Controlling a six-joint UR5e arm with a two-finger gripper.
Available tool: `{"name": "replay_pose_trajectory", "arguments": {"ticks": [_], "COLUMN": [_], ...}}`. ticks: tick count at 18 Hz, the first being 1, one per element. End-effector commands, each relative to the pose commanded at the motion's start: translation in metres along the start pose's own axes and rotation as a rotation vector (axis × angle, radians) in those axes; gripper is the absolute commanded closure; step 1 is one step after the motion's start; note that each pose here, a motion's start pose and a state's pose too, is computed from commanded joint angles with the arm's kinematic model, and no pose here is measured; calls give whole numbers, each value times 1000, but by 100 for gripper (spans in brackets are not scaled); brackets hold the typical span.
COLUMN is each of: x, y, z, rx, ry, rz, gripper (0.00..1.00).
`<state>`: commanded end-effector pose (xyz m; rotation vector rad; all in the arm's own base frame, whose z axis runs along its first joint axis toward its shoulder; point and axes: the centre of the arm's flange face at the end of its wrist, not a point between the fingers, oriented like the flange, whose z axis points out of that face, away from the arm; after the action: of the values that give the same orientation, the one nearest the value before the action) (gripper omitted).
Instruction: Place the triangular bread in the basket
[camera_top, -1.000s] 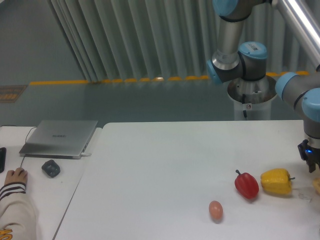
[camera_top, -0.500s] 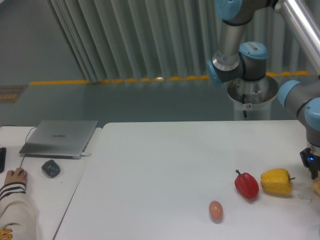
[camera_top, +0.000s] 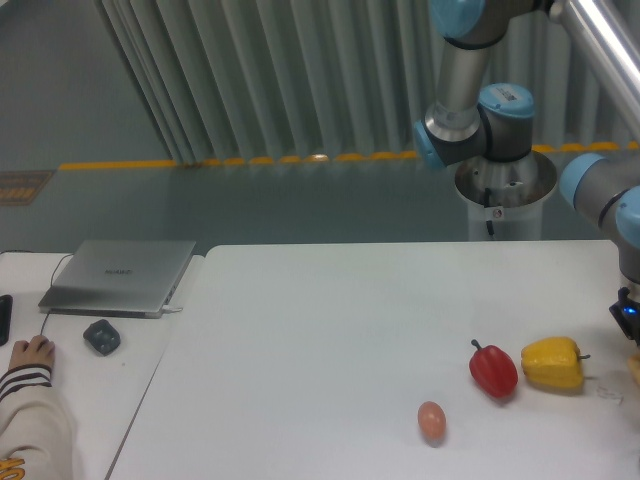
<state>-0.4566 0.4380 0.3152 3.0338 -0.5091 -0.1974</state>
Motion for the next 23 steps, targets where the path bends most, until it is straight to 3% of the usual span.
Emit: {"name": "replay_pose_trajectory", "arguments": {"ticks": [6, 8, 9, 23], "x": [7, 6, 5, -13], "y": [-3, -3, -4, 7], "z": [-9, -6, 0, 24], "rx": [33, 31, 28, 19], "ry": [3, 4, 11, 25], "rz": [-2, 3, 0, -23], "gripper": [100, 43, 41, 40]}}
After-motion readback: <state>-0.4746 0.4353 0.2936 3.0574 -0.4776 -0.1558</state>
